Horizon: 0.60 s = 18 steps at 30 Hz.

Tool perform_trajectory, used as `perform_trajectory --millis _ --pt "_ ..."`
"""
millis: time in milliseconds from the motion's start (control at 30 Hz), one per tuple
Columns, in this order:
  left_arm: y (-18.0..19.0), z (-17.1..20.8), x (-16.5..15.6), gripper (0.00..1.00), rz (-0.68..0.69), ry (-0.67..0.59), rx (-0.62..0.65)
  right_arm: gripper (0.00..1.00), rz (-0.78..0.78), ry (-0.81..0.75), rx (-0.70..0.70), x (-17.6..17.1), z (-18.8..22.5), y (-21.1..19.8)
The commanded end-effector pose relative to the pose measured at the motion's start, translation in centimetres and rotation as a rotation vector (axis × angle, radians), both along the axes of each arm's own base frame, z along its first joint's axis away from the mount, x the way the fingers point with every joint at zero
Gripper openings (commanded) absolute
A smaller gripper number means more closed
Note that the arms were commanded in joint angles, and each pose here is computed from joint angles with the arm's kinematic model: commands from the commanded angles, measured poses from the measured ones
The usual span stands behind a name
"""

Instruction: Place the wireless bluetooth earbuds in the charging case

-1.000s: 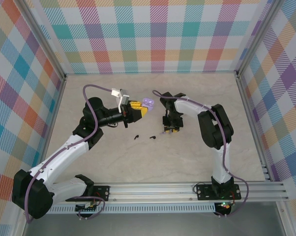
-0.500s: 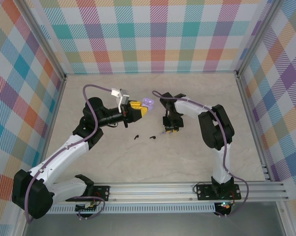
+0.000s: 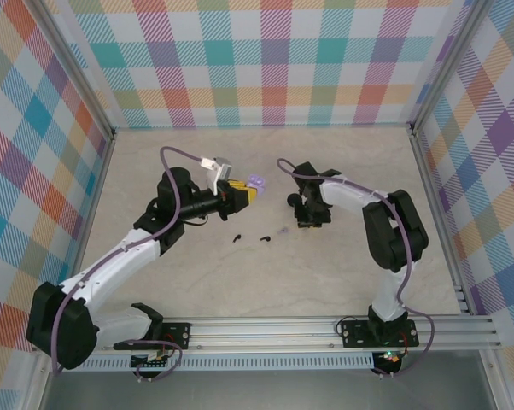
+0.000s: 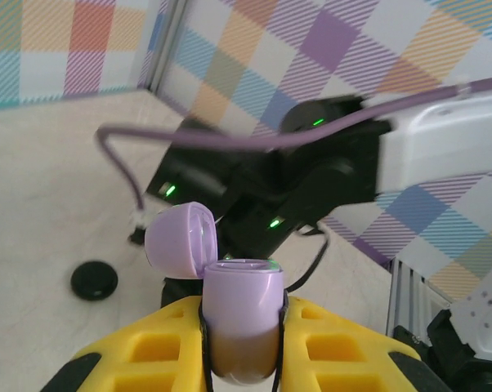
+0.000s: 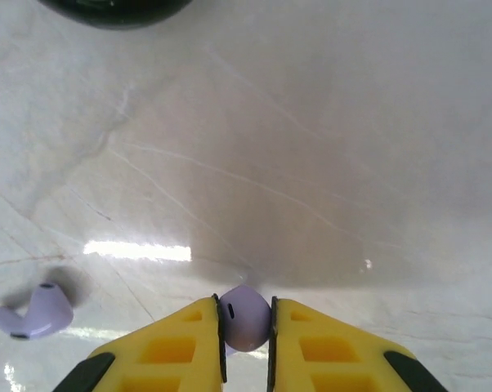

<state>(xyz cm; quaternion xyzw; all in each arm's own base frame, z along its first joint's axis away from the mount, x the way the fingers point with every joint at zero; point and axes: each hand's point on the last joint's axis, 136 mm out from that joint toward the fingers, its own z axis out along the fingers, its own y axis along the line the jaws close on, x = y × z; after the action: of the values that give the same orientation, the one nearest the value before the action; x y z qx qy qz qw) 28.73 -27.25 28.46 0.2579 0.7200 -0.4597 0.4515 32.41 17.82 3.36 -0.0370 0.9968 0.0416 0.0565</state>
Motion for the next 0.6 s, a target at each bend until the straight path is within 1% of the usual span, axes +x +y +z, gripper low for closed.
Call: perform_trajectory --millis 0,267,567 --pt "-0.6 -0.9 0.7 0.07 0.009 0.061 0.002 0.18 0.028 -0.107 0.031 0.8 2.3 0.1" --pt "-1.3 -4.0 2.0 0.07 0.017 0.15 0.016 0.18 0.059 -0.186 0.099 0.5 4.9 0.5" --pt "-2.2 -8.3 3.5 0.07 0.034 0.283 0.038 0.18 0.124 -0.291 0.201 0.1 8.4 1.5"
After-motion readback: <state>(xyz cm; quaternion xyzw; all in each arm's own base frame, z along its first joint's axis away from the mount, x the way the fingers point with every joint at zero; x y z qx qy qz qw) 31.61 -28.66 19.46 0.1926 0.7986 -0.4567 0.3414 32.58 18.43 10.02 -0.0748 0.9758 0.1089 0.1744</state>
